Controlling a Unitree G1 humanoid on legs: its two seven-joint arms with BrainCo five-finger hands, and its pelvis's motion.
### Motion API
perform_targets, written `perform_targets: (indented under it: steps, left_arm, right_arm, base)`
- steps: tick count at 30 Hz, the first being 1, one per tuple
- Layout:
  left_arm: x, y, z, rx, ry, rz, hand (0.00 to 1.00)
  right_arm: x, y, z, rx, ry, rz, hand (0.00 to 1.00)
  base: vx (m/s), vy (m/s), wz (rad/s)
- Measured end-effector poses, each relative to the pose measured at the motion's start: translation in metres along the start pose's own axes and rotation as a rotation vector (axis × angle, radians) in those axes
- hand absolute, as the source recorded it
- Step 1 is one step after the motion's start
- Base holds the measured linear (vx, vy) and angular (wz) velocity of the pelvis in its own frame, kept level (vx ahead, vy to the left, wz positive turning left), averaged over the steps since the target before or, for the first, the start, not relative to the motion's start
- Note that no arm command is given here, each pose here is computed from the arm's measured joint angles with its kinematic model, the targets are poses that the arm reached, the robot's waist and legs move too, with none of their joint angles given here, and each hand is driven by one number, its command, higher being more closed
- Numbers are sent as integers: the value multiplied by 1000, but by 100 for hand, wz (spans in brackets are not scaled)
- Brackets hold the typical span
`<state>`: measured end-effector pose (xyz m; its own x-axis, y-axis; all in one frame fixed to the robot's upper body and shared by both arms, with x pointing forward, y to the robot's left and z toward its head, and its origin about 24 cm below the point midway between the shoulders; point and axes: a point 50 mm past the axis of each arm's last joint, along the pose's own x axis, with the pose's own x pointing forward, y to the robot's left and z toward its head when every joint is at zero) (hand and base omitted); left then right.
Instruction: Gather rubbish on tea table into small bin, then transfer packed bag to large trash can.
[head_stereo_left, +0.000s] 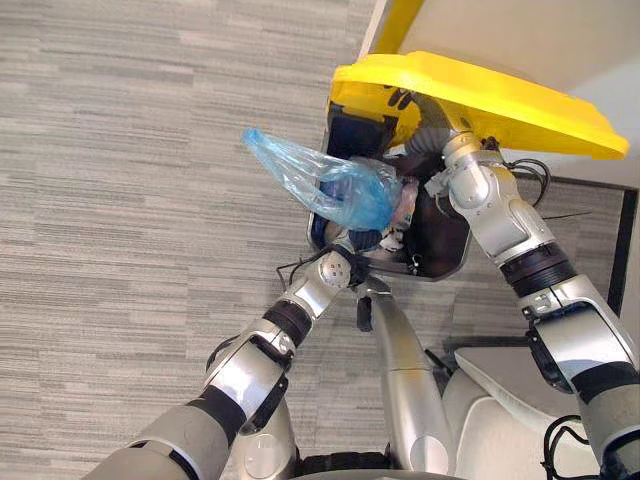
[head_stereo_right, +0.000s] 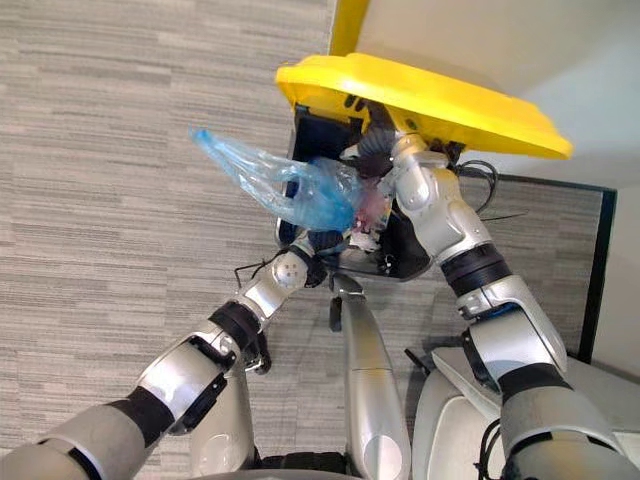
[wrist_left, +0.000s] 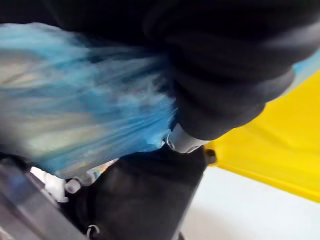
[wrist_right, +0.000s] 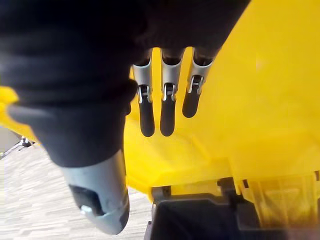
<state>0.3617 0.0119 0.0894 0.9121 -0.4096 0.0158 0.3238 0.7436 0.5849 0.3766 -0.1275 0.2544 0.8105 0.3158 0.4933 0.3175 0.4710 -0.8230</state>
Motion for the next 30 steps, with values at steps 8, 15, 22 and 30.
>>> perform_targets:
  steps: [8, 15, 22, 30]
  left_arm:
    - [-3, 4, -15, 36, 70, 19, 0]
    - [-8, 0, -25, 17, 106, 16, 0]
    - [-10, -1, -27, 0, 113, 17, 0]
    - [-25, -5, -40, -93, 123, 41, 0]
  right_arm:
    - [1, -6, 12, -21, -53, -36, 0]
    - [1, -6, 11, -20, -53, -36, 0]
    - [-3, -2, 7, -17, -37, -25, 0]
    - [-35, 1, 0, -31, -60, -4, 0]
  base:
    - [22, 2, -11]
    - [15, 0, -1]
    - [2, -5, 2]
    - [-11, -23, 9]
